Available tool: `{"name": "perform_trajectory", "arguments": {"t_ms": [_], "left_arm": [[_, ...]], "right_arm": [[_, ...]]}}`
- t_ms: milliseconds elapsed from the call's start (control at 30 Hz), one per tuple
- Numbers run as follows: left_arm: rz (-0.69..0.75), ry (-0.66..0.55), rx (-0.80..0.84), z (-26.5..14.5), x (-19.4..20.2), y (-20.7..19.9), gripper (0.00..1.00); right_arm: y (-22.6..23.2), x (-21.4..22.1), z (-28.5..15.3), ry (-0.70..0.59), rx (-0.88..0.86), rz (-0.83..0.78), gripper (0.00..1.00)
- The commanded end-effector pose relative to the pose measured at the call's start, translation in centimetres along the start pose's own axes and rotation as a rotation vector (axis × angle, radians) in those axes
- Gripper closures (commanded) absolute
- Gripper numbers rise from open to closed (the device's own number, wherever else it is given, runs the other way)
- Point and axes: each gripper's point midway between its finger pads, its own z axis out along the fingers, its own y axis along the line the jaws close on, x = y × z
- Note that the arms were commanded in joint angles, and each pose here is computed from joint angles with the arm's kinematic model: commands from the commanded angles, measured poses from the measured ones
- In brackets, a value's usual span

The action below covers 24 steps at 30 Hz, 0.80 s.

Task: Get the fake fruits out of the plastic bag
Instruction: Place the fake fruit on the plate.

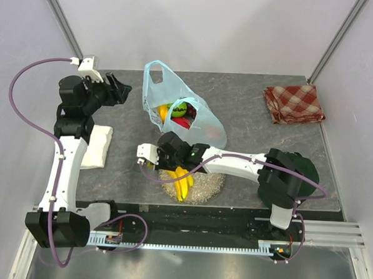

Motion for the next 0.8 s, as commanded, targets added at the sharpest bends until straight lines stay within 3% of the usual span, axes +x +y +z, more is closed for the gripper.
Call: {"name": "perform_trajectory", "arguments": {"t_ms": [0, 200, 300, 633, 700, 767], "left_arm": [[0.034, -0.011, 0.021, 0.0, -0.3, -0.1, 0.3], [0.02, -0.009, 0.03, 0.7, -0.3, 0.0, 0.31], [0.015, -0.013, 0.038, 1.0, -0.5, -0.1, 0.31], [0.005, -0.008, 0.062, 1.7, -0.8, -0.3, 0.31], [-0.002, -0.01, 0.069, 2.0, -1.0, -0.3, 0.31], [-0.006, -0.01, 0.074, 2.3, -1.2, -0.4, 0.31]], "right_arm": [[-3.6, -1.7, 0.8, -0.013, 0.154, 0.034, 1.0], [-3.0, -1.0, 1.3, 0.036, 0.152, 0.025, 1.0], [-1.3, -0.8, 1.2, 0.045, 0.105, 0.033, 0.95], [0.6, -0.9, 0.2, 0.101, 0.057, 0.07, 0.33], [-0.4, -0.7, 0.2, 0.138, 0.085, 0.06, 0.26], [-1.1, -2.7, -0.8, 0.077, 0.055, 0.066, 0.22]]}}
